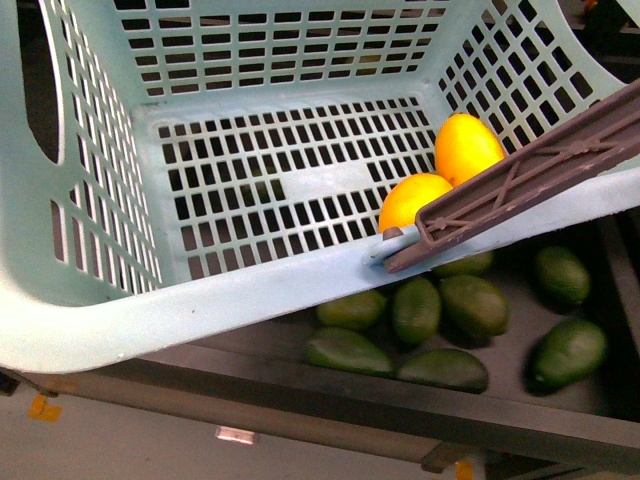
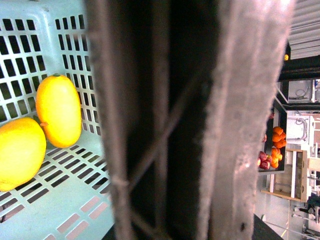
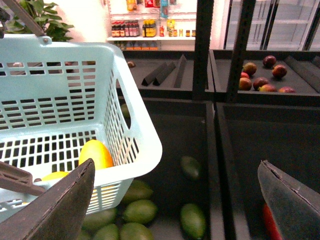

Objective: Pick lemon and mango into basket

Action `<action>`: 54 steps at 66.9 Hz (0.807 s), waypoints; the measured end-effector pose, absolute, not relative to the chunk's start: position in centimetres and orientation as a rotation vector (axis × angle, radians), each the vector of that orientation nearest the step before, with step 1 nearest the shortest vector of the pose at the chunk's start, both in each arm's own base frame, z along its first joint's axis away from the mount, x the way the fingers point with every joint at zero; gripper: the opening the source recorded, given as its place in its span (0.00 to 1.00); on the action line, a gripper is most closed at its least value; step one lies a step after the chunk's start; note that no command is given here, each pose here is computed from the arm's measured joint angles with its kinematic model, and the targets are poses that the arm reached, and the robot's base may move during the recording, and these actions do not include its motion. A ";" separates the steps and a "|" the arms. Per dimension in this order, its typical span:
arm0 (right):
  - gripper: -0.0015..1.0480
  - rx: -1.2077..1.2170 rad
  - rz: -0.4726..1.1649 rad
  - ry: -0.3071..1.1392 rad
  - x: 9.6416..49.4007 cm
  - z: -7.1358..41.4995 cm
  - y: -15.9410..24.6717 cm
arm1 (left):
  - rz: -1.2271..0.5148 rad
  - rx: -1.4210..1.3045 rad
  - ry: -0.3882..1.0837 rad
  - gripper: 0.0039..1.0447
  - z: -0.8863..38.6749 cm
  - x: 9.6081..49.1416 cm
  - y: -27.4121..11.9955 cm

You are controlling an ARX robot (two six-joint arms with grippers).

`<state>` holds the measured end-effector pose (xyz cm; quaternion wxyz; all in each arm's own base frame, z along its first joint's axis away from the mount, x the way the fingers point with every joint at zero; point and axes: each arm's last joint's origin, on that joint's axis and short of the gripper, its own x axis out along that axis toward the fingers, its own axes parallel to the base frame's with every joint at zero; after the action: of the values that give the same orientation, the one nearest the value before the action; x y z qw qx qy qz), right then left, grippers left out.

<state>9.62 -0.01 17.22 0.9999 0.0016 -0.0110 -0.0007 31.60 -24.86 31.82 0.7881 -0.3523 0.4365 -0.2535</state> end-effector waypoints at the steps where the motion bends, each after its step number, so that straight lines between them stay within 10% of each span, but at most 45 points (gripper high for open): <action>1: 0.92 0.003 0.001 -0.021 9.6 17.2 0.0 | -0.546 -0.759 0.940 0.14 31.8 31.6 -24.9; 54: 0.92 0.003 0.006 -0.020 9.6 17.2 0.0 | -0.347 -0.710 0.909 0.14 31.9 32.4 -24.1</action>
<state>9.64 0.02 17.17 0.9999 0.0014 -0.0098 0.0029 32.45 -24.14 31.93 0.8241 -0.3337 0.4276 -0.1634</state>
